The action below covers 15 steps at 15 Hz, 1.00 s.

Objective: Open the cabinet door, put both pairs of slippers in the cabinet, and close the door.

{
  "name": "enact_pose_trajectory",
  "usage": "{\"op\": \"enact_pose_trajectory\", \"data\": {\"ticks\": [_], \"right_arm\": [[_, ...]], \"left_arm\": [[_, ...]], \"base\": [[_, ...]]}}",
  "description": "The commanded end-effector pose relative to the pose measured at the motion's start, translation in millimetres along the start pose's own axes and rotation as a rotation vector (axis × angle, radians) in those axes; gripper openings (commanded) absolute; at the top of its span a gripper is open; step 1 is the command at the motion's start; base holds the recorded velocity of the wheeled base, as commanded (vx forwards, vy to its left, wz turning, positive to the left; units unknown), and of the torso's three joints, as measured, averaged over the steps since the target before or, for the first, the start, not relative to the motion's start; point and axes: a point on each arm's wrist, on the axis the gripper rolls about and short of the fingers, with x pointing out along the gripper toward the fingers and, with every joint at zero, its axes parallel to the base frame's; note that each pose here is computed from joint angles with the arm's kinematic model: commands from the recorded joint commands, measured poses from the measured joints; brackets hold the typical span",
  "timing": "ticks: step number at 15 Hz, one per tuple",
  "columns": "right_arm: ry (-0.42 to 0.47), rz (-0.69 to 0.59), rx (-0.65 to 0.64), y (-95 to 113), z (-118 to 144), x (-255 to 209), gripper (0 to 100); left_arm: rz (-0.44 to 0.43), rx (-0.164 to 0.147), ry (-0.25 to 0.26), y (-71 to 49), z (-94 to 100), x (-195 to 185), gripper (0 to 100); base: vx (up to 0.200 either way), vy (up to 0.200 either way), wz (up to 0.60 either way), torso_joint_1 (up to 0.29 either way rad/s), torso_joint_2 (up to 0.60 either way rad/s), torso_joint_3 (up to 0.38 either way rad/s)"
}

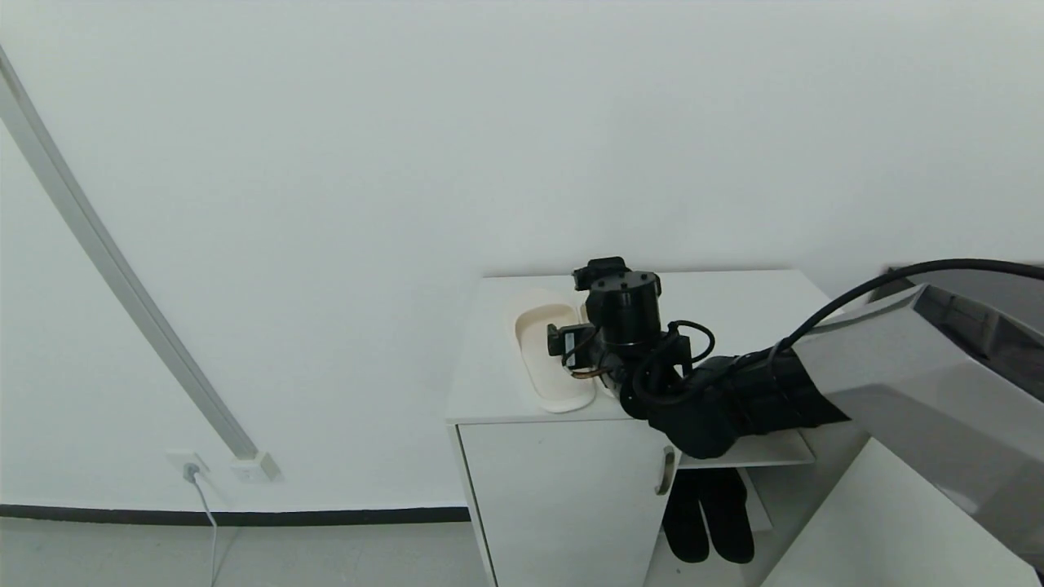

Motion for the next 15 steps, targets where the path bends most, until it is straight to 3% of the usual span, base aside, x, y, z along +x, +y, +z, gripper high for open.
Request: {"op": "enact_pose_trajectory", "data": {"ticks": [1,3,4,11,15], "right_arm": [[-0.007,-0.004,0.006,1,2,11,100],[-0.001,-0.006,0.003,3,1,18,100],[0.002,-0.006,0.002,5,1,22,0],[0.002,-0.008,0.004,7,4,27,0],[-0.036,0.006,0.024,2,31,1,0]], "left_arm": [[-0.001,0.001,0.001,0.0,-0.2,0,0],[0.0,-0.001,0.0,0.0,0.0,0,0],[-0.001,0.001,0.0,0.0,0.0,0,0],[-0.001,0.001,0.0,0.0,0.0,0,0],[-0.001,0.001,0.0,0.0,0.0,0,0]], "base": [[0.0,0.0,0.0,0.0,0.0,0.0],[0.0,0.0,0.0,0.0,0.0,0.0],[0.0,0.0,0.0,0.0,0.0,0.0],[0.0,0.0,0.0,0.0,0.0,0.0],[0.0,0.0,0.0,0.0,0.0,0.0]]}}
